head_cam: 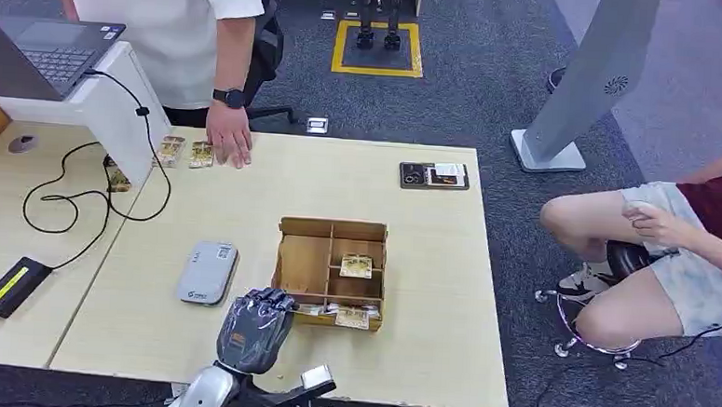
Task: Pass the card to the sensor for recognition and then transmit it.
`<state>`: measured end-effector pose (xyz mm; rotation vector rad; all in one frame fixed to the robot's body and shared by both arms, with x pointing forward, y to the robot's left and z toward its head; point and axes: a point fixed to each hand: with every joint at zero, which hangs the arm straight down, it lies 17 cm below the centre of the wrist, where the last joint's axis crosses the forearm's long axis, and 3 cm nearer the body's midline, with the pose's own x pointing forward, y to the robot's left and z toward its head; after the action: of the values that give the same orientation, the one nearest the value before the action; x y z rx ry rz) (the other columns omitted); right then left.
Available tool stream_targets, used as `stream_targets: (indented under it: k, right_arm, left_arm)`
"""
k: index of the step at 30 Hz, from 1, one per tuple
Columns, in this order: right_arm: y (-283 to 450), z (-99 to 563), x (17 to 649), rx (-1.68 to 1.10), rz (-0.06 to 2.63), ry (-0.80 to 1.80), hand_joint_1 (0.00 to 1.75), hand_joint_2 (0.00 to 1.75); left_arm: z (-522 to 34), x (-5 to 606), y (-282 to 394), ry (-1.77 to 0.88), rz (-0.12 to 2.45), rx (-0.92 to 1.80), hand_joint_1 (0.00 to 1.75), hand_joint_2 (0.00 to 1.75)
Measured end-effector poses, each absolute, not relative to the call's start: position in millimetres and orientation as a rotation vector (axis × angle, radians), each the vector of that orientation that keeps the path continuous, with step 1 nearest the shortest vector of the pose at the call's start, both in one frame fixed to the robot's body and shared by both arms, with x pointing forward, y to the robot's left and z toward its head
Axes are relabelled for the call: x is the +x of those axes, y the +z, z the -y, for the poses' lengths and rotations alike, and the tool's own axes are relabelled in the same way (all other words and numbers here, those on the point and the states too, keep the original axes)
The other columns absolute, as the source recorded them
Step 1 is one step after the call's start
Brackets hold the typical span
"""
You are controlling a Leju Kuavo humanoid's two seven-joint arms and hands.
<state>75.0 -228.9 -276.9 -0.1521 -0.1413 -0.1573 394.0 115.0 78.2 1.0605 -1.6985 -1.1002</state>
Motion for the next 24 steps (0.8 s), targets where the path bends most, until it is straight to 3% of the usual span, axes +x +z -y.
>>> stream_targets:
  k: [18,24]
  right_arm:
    - [-277,229,75,-0.154,0.142,-0.149,0.0,1.75]
    - [-277,229,75,-0.155,0.14,-0.143,0.0,1.75]
  left_arm:
    - [-118,396,79,-1.045,1.704,1.014,1.75,1.75]
    - [-119,411,111,-0.934,1.776,0.953,1.75,1.75]
